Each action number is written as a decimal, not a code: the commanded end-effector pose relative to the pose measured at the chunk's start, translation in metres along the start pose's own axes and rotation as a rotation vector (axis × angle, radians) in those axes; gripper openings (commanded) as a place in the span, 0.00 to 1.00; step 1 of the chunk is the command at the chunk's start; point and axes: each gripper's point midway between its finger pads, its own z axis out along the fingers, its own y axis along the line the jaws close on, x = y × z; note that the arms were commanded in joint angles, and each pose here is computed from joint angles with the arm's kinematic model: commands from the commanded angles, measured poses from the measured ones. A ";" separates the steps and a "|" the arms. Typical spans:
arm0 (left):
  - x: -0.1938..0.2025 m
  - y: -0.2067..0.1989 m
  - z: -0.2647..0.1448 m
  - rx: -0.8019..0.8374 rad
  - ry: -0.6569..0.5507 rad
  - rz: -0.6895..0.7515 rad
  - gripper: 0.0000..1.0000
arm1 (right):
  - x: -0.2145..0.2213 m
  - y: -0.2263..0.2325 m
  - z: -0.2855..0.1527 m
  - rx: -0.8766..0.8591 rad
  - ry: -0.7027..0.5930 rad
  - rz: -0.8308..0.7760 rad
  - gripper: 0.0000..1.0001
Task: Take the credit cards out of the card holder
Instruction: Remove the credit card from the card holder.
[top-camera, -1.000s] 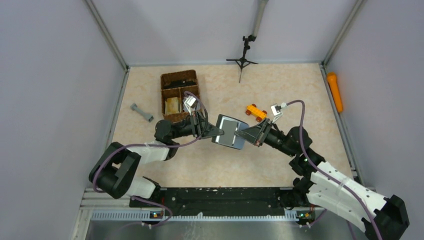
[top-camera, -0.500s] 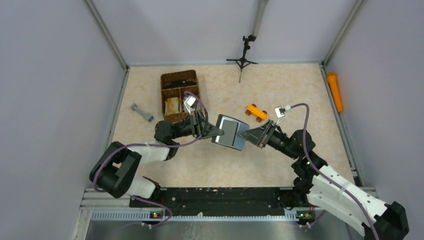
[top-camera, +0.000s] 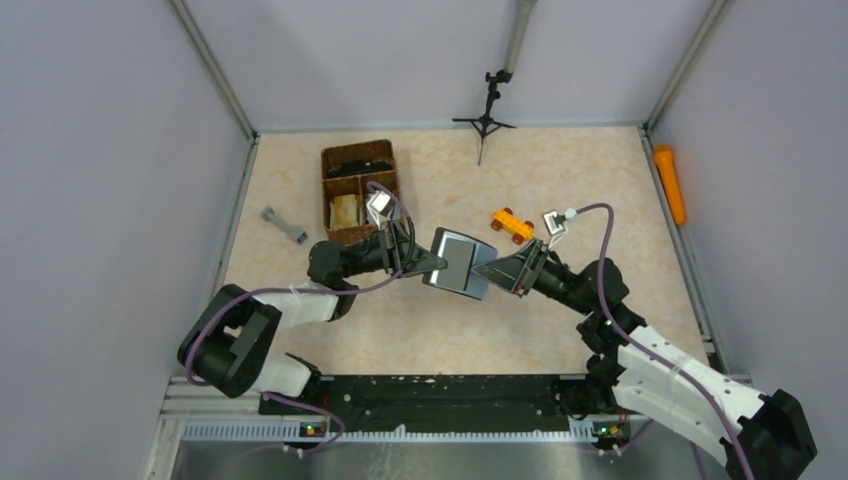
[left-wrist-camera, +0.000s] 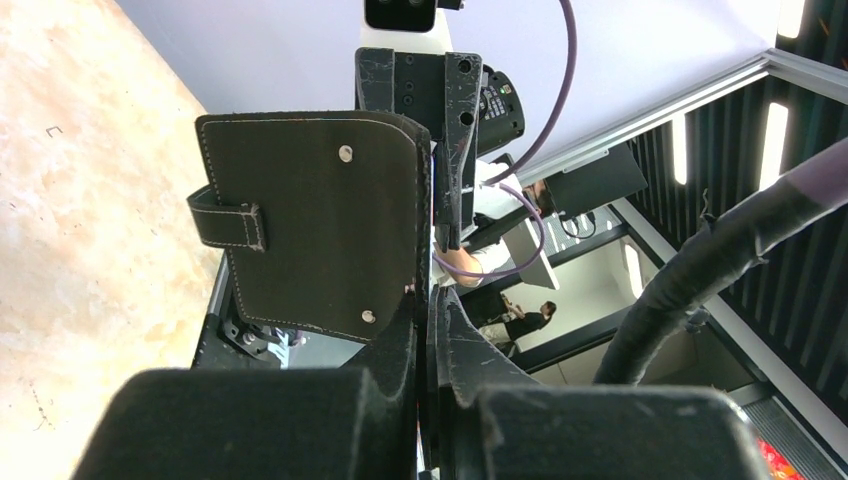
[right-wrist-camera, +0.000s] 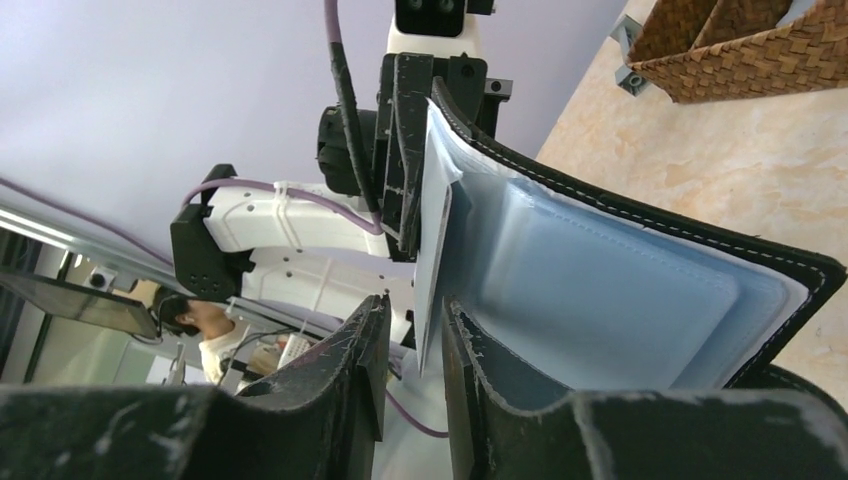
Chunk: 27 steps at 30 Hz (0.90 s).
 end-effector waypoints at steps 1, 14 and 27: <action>-0.005 -0.021 0.003 0.062 -0.019 0.086 0.00 | -0.004 0.017 0.001 -0.076 -0.002 -0.030 0.26; -0.005 -0.018 0.006 0.058 -0.018 0.078 0.07 | -0.005 0.010 0.003 -0.036 -0.005 -0.029 0.00; -0.012 -0.011 0.005 0.055 -0.058 0.063 0.00 | -0.008 -0.002 -0.005 0.033 -0.025 -0.037 0.00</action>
